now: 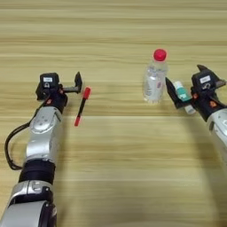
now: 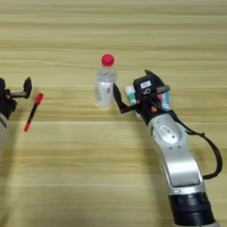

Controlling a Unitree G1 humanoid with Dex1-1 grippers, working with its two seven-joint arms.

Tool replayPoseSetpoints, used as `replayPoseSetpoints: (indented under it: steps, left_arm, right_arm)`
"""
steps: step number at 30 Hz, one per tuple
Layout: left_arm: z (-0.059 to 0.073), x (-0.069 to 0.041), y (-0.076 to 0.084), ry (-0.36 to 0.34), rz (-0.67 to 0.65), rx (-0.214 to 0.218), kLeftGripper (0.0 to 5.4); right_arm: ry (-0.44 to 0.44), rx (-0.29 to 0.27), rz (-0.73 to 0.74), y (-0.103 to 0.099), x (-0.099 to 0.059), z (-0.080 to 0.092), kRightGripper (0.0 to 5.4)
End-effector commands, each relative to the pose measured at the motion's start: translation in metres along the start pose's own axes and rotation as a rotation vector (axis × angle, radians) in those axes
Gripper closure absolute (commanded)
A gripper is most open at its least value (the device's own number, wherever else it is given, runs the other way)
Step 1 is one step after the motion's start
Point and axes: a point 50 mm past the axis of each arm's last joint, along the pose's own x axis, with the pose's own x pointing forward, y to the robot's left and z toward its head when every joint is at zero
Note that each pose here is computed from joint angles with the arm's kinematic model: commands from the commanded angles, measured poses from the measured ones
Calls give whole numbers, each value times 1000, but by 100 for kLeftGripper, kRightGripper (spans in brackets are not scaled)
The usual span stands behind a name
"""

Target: Move the objects on the table

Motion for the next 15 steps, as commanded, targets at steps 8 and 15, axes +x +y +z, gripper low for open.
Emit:
replayPoseSetpoints:
  steps: [8,15]
  left_arm:
    - [3,1,-1,-8,-5,13,0]
    - [3,1,-1,-8,-6,11,0]
  right_arm:
    - [-38,32,91,16,10,9,2]
    - [-15,66,115,19,22,1,2]
